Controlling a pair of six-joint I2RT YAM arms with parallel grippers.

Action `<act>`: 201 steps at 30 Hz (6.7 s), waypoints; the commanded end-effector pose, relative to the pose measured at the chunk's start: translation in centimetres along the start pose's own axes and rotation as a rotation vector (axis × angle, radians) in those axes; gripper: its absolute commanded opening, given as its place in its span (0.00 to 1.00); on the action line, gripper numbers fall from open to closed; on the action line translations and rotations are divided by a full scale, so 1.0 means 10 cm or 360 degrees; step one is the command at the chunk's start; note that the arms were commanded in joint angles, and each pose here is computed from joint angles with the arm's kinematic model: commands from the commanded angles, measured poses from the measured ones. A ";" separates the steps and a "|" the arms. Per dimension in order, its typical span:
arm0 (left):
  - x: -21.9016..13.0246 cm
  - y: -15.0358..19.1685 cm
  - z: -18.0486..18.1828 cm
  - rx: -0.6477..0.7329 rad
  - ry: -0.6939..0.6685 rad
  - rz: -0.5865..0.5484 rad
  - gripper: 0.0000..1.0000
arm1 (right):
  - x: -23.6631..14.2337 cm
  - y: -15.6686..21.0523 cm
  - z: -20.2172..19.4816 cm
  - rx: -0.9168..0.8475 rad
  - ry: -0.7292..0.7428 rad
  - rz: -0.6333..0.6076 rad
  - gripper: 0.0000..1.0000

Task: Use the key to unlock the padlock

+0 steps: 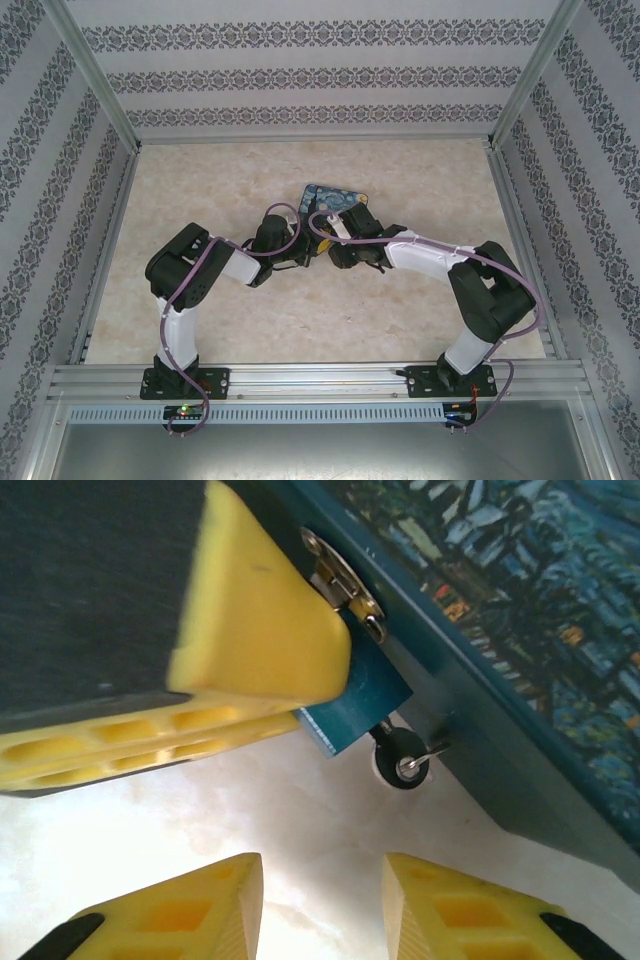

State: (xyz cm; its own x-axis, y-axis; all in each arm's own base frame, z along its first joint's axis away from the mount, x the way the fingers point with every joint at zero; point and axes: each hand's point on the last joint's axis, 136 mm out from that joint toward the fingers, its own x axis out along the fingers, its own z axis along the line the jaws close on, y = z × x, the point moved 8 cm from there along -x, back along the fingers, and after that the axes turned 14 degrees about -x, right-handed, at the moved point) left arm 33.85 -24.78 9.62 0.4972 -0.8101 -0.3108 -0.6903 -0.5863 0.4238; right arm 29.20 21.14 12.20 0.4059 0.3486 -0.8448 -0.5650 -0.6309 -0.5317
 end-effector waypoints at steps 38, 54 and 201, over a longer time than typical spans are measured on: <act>-0.07 0.12 -0.23 0.0088 0.0070 0.0079 0.00 | -0.17 -0.37 -0.17 0.0256 -0.0228 -0.0230 0.20; -0.06 0.15 -0.33 0.0080 0.0050 0.0094 0.00 | -0.26 -0.20 -0.12 0.0071 -0.0053 -0.0077 0.35; -0.15 0.19 -0.24 0.0061 -0.0098 0.0091 0.00 | -0.30 -0.23 -0.27 0.0647 -0.0466 -0.0458 0.48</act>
State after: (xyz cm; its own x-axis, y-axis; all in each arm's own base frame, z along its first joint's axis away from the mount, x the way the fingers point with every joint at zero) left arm 33.68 -24.50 12.55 0.4482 -0.8149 -0.3675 -0.7022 -0.5753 0.4193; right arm 31.18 19.59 13.78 0.3606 0.6052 -0.7097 -0.7161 -0.3079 -0.6265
